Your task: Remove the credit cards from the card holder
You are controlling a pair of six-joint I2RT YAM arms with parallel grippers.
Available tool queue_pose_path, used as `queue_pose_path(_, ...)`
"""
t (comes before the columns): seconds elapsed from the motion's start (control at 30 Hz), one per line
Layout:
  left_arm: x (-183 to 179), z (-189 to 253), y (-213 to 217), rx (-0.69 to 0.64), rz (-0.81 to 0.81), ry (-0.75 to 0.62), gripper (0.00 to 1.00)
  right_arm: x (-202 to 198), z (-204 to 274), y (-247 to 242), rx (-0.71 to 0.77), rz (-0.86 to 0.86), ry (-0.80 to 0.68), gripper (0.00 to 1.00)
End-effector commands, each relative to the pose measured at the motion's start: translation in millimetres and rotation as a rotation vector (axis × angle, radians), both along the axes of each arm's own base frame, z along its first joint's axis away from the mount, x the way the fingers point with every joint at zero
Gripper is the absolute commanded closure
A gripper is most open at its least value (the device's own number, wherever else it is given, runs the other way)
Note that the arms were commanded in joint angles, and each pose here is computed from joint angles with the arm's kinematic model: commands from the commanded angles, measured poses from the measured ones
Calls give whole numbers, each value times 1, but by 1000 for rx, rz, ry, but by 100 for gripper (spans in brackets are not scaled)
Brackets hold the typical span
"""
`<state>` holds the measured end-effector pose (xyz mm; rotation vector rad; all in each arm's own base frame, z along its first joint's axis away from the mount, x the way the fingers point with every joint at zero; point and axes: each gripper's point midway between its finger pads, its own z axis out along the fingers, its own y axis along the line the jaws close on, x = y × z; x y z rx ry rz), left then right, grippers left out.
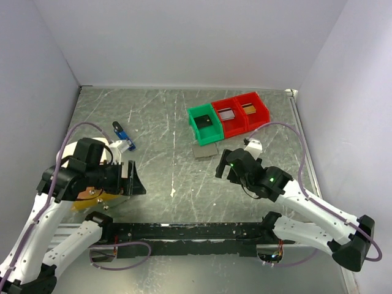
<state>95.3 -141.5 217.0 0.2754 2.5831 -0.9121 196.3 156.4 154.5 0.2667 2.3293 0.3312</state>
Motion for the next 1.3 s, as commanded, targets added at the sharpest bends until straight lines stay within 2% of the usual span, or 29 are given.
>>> queue_pose_path(0.0,54,8,21,114,252,-110,5,2,-2,2,2,3,-7,0)
queue_pose_path(0.17,98,-8,34,212,407,-137,5,0,-3,-3,-16,2,-6,0)
queue_pose_path(0.43,152,-11,49,324,519,-219,5,-9,-6,-17,-30,-13,-4,0)
queue_pose_path(0.7,211,-18,83,348,591,-225,5,-14,-7,-23,-38,-11,4,0)
queue_pose_path(0.93,241,-21,87,319,579,-234,5,-20,-14,-26,-48,3,25,0)
queue_pose_path(1.27,273,-25,121,354,675,-208,5,-23,-22,-21,-64,33,63,0)
